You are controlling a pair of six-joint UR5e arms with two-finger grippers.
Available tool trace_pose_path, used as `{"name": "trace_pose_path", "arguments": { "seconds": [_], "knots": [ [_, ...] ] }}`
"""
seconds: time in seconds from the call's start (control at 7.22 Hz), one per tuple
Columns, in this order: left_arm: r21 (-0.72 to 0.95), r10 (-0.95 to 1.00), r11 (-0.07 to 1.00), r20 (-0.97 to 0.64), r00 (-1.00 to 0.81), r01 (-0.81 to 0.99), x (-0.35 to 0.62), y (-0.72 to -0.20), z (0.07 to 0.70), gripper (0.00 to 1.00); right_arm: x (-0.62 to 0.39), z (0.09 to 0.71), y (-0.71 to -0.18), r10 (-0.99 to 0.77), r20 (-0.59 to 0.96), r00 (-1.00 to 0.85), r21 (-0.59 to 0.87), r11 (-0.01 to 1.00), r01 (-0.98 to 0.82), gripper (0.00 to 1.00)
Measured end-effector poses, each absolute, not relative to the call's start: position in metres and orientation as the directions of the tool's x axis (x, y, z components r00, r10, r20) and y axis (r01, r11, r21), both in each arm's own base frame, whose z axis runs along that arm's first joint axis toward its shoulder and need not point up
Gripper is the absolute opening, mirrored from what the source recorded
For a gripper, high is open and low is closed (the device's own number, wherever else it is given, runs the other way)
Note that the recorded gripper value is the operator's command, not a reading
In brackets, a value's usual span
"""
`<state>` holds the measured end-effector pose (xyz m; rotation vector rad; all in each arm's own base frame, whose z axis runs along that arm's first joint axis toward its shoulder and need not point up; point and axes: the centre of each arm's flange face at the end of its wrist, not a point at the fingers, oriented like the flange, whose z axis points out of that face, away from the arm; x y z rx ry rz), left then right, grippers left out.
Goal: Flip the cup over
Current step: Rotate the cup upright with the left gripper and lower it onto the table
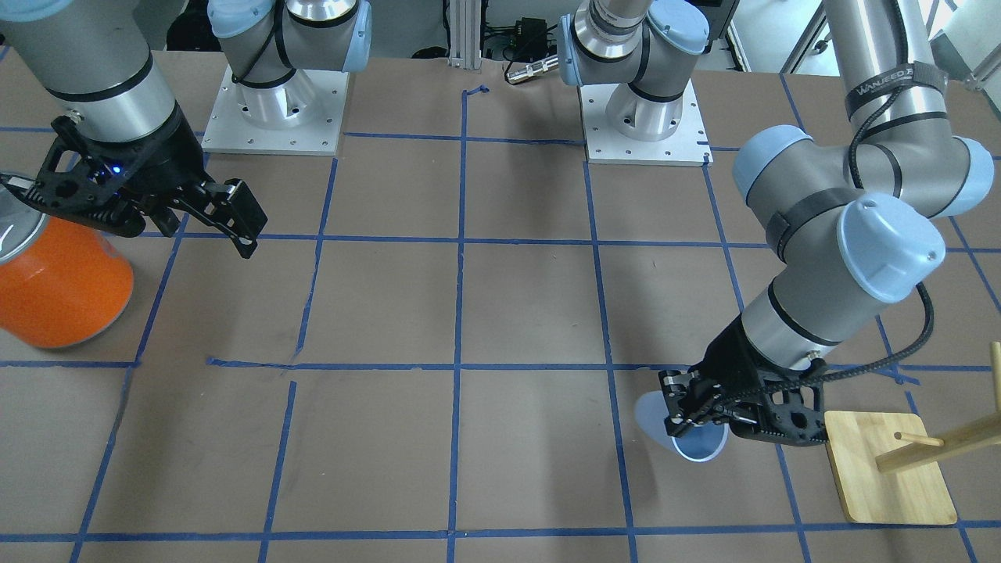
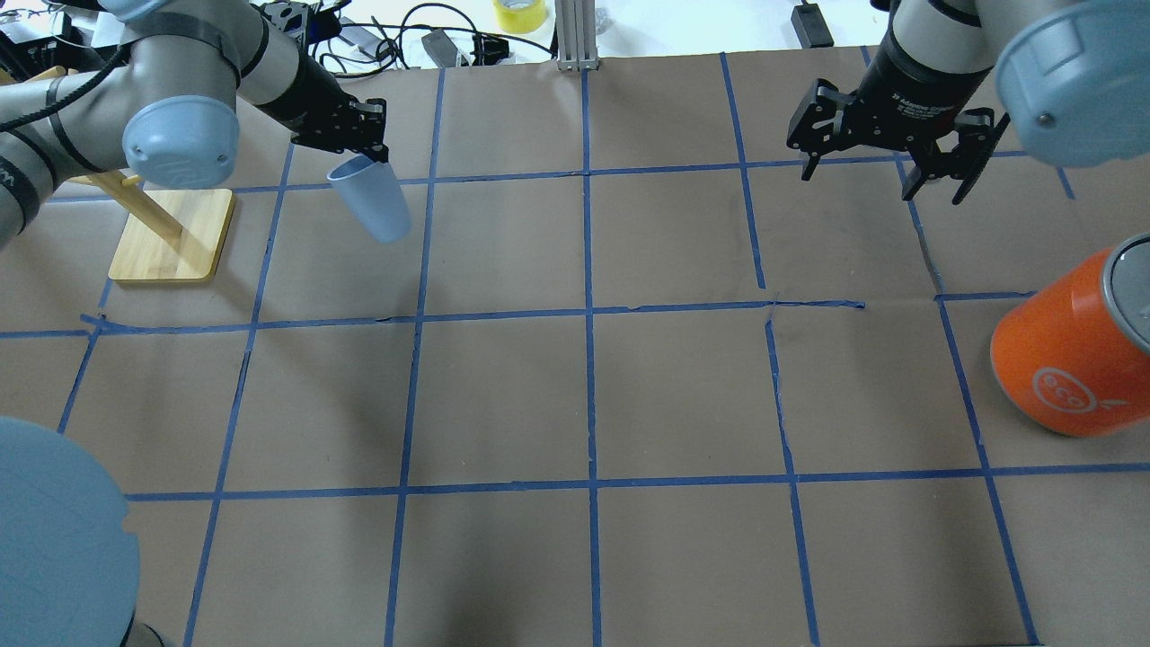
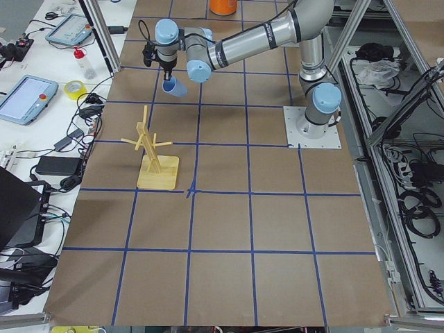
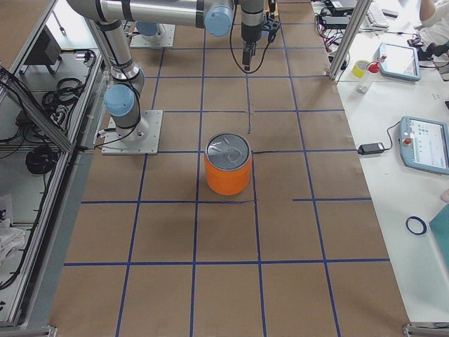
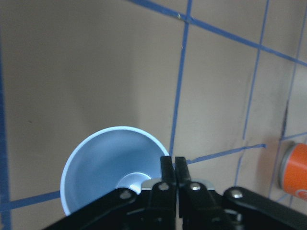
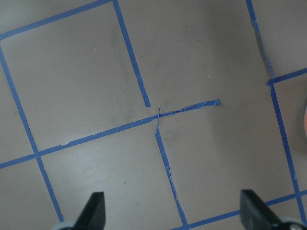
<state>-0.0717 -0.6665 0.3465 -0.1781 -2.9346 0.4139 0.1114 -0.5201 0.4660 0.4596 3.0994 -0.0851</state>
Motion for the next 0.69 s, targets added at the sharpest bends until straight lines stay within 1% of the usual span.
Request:
{"name": "trace_pose_path", "arguments": {
  "seconds": [0.14, 0.28, 0.42, 0.69],
  "knots": [
    [-0.354, 0.271, 0.9, -0.001, -0.963, 0.253, -0.064, -0.673, 0.345, 0.01, 0.112, 0.466, -0.52, 0.29, -0.015, -0.957, -0.052, 0.956, 0.29, 1.0],
    [-0.383, 0.348, 0.85, -0.104, -0.932, 0.361, -0.06, -0.674, 0.332, 0.01, 0.112, 0.466, -0.52, 0.29, -0.016, -0.957, -0.052, 0.956, 0.29, 1.0],
    [-0.406, 0.376, 0.817, -0.163, -0.912, 0.41, -0.059, -0.668, 0.312, 0.02, 0.112, 0.466, -0.52, 0.29, -0.015, -0.957, -0.052, 0.956, 0.29, 1.0],
    [-0.448, 0.376, 0.781, -0.217, -0.901, 0.434, -0.06, -0.648, 0.285, 0.02, 0.112, 0.466, -0.52, 0.289, -0.015, -0.957, -0.052, 0.956, 0.29, 1.0]
  ]
}}
